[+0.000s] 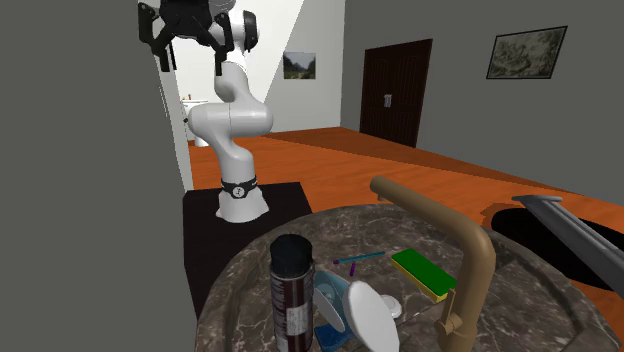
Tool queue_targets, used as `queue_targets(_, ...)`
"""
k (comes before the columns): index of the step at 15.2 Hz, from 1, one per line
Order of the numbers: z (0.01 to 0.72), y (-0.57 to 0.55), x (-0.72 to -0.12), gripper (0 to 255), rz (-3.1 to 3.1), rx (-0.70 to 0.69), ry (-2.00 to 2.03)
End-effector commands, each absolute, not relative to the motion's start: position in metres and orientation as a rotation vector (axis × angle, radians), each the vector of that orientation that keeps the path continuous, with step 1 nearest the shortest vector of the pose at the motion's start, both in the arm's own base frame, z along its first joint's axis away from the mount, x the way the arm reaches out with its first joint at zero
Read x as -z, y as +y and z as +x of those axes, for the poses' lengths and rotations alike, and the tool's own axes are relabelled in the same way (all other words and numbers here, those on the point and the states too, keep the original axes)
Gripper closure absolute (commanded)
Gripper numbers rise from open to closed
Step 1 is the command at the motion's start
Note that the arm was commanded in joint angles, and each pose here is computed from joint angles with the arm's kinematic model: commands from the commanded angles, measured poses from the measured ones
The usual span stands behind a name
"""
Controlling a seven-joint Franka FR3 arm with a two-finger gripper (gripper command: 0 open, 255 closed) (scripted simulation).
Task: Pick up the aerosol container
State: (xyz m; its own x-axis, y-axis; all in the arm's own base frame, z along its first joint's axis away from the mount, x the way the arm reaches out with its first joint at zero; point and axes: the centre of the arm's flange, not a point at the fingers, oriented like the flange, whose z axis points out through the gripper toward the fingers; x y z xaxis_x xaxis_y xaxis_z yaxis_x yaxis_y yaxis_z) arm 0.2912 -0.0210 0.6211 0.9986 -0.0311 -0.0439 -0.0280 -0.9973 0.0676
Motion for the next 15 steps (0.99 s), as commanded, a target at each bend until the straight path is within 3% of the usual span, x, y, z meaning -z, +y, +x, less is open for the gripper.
queue_targets(1, 0.291, -0.021, -0.621, 0, 3.073, 0.069, -0.045)
queue_targets(15, 0.396, 0.056, -0.499, 0, 3.111, 0.007, -0.126)
